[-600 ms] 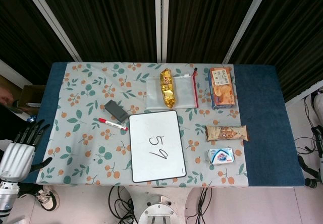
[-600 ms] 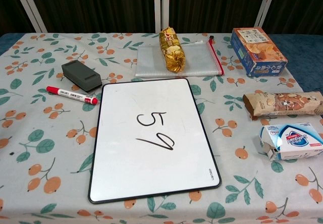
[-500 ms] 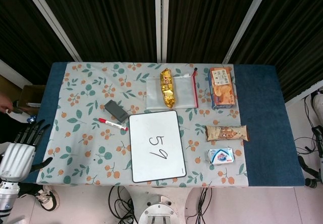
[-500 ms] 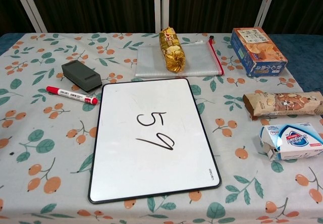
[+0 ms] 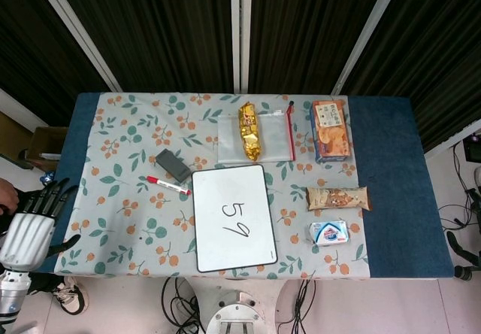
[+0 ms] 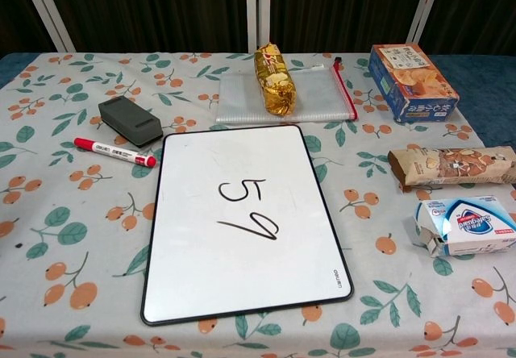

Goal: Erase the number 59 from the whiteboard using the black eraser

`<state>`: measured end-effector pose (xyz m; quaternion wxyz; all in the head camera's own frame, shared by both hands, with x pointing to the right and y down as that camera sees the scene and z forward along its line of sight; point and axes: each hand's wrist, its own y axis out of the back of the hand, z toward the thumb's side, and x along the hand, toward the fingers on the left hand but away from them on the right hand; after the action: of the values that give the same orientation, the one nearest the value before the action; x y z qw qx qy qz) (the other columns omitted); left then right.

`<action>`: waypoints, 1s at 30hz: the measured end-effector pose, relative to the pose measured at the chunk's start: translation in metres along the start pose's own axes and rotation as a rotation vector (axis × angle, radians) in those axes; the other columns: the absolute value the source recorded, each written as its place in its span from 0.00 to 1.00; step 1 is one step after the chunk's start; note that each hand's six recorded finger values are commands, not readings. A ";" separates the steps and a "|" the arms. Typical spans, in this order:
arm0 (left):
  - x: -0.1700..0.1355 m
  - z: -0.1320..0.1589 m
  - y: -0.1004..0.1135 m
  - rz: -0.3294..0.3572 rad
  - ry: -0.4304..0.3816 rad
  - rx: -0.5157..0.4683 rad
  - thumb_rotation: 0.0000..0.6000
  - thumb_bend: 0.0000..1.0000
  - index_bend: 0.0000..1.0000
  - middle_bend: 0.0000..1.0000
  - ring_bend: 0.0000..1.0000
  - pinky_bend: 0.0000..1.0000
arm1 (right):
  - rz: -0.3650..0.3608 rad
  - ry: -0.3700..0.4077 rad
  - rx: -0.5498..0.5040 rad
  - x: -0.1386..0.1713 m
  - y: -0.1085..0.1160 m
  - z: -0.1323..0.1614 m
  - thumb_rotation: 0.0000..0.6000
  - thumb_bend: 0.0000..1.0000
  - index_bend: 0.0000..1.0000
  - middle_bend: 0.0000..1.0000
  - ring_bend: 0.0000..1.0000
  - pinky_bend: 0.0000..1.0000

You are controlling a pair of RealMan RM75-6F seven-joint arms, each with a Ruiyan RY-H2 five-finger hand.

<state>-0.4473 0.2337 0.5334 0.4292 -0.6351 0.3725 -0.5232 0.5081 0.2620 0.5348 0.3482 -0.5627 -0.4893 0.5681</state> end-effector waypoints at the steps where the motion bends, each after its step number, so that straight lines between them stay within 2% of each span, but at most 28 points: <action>1: 0.001 0.001 0.000 -0.001 -0.005 -0.002 1.00 0.04 0.10 0.06 0.06 0.19 | -0.002 0.001 0.000 0.000 0.000 0.000 1.00 0.21 0.00 0.00 0.00 0.00; 7: 0.014 0.011 -0.003 -0.020 -0.064 -0.008 1.00 0.04 0.10 0.06 0.06 0.19 | -0.005 0.004 0.006 0.000 0.002 0.000 1.00 0.21 0.00 0.00 0.00 0.00; 19: 0.097 0.068 -0.001 -0.068 -0.294 -0.006 1.00 0.05 0.10 0.07 0.06 0.19 | -0.006 0.001 0.008 -0.002 0.003 0.001 1.00 0.21 0.00 0.00 0.00 0.00; 24: 0.133 0.090 -0.019 -0.130 -0.352 0.016 1.00 0.06 0.10 0.08 0.06 0.19 | -0.012 -0.013 0.015 -0.002 0.006 -0.003 1.00 0.21 0.00 0.00 0.00 0.00; 30: 0.174 0.104 -0.052 -0.230 -0.365 0.097 1.00 0.07 0.10 0.08 0.06 0.19 | -0.019 -0.017 0.022 -0.001 0.009 -0.004 1.00 0.21 0.00 0.00 0.00 0.00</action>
<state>-0.3130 0.1083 0.6331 0.4569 -0.7362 0.1882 -0.4623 0.5131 0.2594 0.5273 0.3556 -0.5493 -0.4914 0.5748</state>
